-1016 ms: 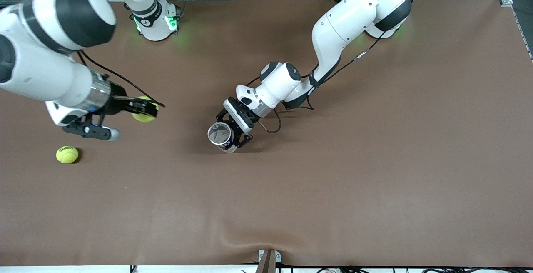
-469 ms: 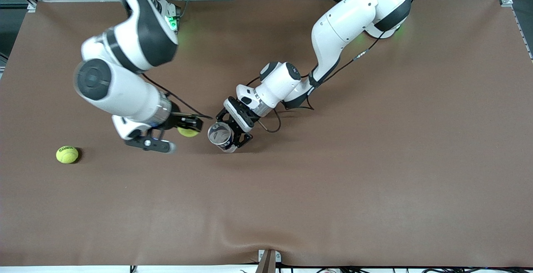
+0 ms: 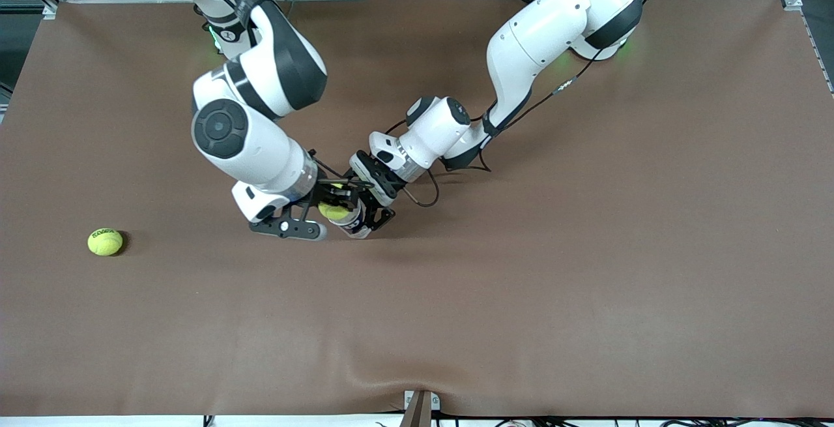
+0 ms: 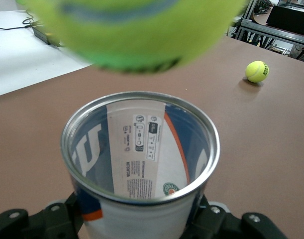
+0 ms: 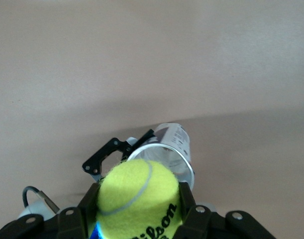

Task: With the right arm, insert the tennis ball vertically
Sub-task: 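Move the held ball with the right gripper over the can opening, then open the right gripper to drop the ball into the can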

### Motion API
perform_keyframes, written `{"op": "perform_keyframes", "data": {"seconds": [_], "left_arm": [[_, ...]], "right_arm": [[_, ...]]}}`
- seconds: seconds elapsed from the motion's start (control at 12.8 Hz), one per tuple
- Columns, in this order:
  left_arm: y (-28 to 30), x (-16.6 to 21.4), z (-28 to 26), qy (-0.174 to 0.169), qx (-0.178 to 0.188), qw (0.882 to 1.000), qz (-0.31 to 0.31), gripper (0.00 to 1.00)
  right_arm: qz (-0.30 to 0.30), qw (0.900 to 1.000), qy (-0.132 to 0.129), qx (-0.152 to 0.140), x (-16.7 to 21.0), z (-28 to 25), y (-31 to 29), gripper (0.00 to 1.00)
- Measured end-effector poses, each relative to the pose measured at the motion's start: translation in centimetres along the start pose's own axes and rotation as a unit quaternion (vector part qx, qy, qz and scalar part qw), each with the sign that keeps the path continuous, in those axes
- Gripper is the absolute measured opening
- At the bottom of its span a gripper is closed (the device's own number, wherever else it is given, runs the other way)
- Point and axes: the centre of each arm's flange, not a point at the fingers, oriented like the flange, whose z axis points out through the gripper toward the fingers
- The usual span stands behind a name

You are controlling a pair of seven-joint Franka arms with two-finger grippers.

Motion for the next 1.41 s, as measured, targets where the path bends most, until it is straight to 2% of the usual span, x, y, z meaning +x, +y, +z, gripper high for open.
{"op": "perform_keyframes", "data": {"seconds": [0.39, 0.86, 0.94, 1.09, 1.17, 1.41], "left_arm": [[-0.1, -0.1, 0.0, 0.005, 0.004, 1.000, 0.000, 0.82], [0.0, -0.3, 0.0, 0.009, 0.006, 1.000, 0.000, 0.82], [0.0, -0.3, 0.0, 0.009, 0.006, 1.000, 0.000, 0.82], [0.0, -0.3, 0.0, 0.010, 0.006, 1.000, 0.000, 0.82], [0.0, -0.3, 0.0, 0.010, 0.006, 1.000, 0.000, 0.82], [0.0, -0.4, 0.0, 0.010, 0.006, 1.000, -0.001, 0.82]], "right_arm": [[0.001, 1.000, -0.008, -0.017, 0.4, 2.6, 0.5, 0.67], [0.003, 1.000, -0.010, -0.020, 0.4, 4.4, 0.8, 0.67], [0.003, 1.000, -0.010, -0.019, 0.4, 4.4, 0.8, 0.72], [0.004, 1.000, -0.008, -0.018, 0.4, 4.3, 0.7, 0.93], [0.004, 1.000, -0.007, -0.017, 0.4, 4.2, 0.6, 1.00], [0.004, 1.000, -0.005, -0.014, 0.2, 2.0, 0.8, 1.00]]}}
